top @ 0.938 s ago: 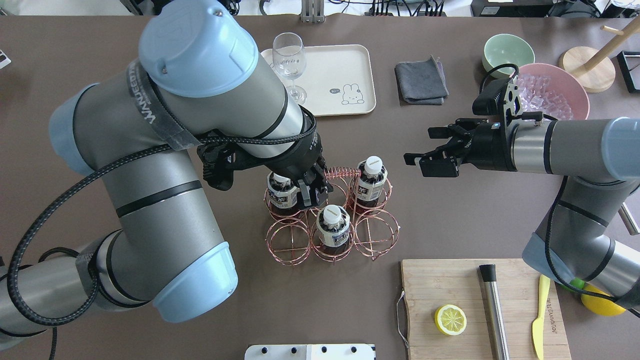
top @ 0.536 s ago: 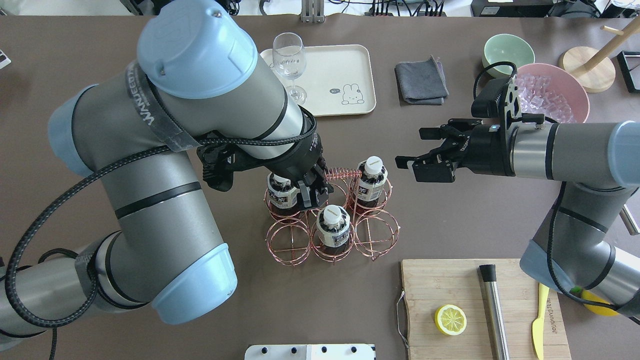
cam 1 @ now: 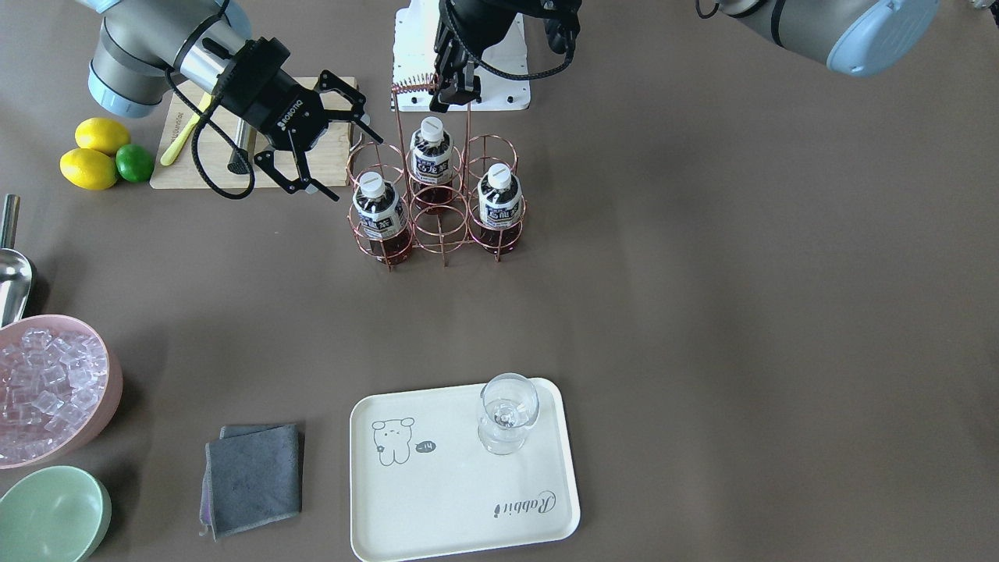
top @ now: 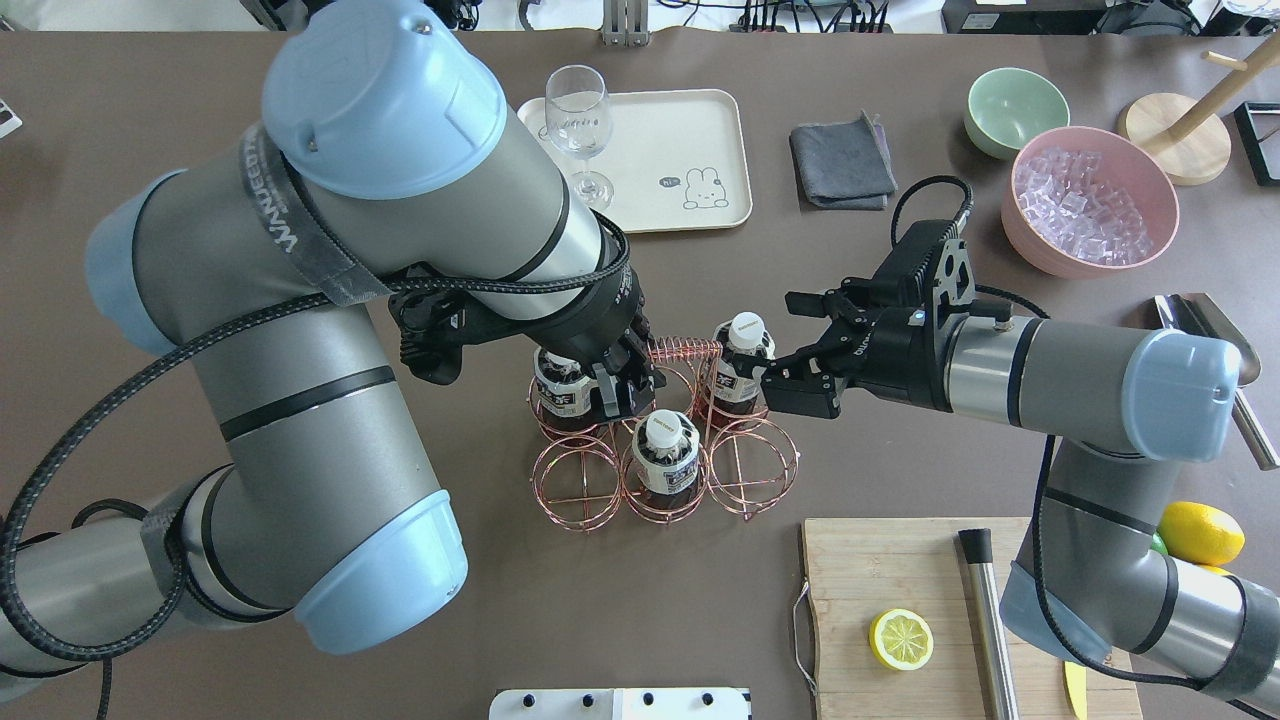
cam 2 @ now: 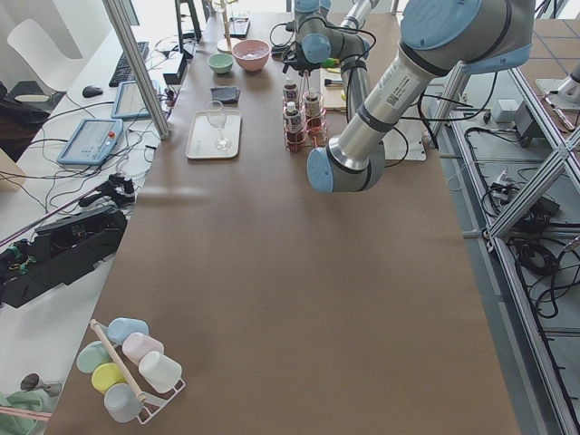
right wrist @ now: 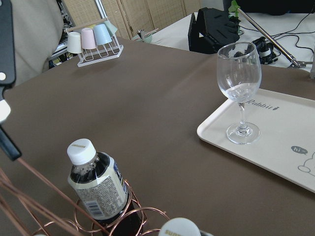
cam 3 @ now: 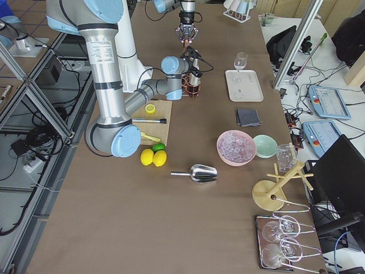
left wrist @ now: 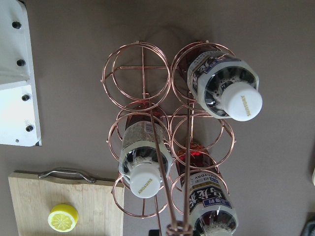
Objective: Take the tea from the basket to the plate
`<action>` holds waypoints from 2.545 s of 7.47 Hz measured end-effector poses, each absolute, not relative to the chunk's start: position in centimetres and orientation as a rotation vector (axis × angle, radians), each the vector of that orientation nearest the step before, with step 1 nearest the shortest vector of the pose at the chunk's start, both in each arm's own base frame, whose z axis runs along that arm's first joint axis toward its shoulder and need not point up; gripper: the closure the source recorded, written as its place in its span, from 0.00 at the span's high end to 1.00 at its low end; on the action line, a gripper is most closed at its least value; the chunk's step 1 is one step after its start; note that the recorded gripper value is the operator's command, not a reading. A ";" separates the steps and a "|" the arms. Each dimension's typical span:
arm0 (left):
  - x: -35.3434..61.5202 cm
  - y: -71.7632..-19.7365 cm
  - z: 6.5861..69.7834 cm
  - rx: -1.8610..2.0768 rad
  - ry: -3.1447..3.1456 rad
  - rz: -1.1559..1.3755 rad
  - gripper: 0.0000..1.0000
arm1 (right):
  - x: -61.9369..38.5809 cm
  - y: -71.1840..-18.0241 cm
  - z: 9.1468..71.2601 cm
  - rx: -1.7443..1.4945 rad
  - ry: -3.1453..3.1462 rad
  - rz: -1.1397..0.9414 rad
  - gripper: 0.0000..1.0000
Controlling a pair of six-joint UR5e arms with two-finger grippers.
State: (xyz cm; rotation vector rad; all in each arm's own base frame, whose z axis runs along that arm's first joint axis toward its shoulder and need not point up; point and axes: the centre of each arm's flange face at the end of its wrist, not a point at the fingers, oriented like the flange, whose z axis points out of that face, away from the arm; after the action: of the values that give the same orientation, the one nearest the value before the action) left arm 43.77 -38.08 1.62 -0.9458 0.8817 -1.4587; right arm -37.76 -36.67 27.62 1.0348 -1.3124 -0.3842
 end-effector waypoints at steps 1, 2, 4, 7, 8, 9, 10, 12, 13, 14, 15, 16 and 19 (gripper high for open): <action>43.7 -38.0 1.6 -0.946 0.883 -1.458 0.00 | -38.9 -35.9 27.7 1.062 -1.284 -0.376 1.00; 43.6 -38.0 1.6 -0.946 0.883 -1.458 0.00 | -40.0 -35.2 27.8 1.101 -1.245 -0.377 1.00; 43.5 -38.0 1.7 -0.945 0.880 -1.461 0.00 | -41.0 -34.6 27.9 1.144 -1.184 -0.383 0.98; 43.7 -38.2 2.0 -0.942 0.872 -1.468 0.00 | -41.1 -34.8 27.7 1.184 -1.133 -0.387 0.94; 43.8 -38.2 2.1 -0.941 0.869 -1.469 0.00 | -41.1 -34.9 27.6 1.192 -1.126 -0.385 0.92; 43.9 -38.3 2.1 -0.941 0.868 -1.470 0.00 | -41.1 -35.1 27.2 1.200 -1.121 -0.380 0.90; 43.9 -38.3 2.1 -0.940 0.868 -1.470 0.00 | -41.0 -35.4 27.0 1.206 -1.114 -0.376 0.86; 44.0 -38.3 2.1 -0.941 0.868 -1.469 0.00 | -40.9 -35.8 26.8 1.210 -1.104 -0.373 0.62; 44.0 -38.3 2.0 -0.942 0.868 -1.468 0.00 | -40.8 -35.9 26.8 1.211 -1.102 -0.373 0.58; 44.1 -38.3 1.9 -0.942 0.868 -1.467 0.00 | -40.8 -35.9 26.9 1.212 -1.100 -0.371 0.58; 44.1 -38.3 1.9 -0.942 0.869 -1.467 0.00 | -40.8 -36.0 26.9 1.213 -1.097 -0.368 0.58; 44.1 -38.3 1.8 -0.942 0.869 -1.466 0.00 | -40.9 -36.0 26.9 1.213 -1.096 -0.366 0.58; 44.1 -38.3 1.8 -0.942 0.871 -1.464 0.00 | -41.1 -35.9 27.0 1.214 -1.090 -0.361 0.01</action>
State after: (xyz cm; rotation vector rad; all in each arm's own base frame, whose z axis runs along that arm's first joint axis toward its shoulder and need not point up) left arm 44.08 -38.28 1.77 -0.9419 0.8708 -1.4644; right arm -41.09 -35.87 27.00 1.2141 -1.0904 -0.3610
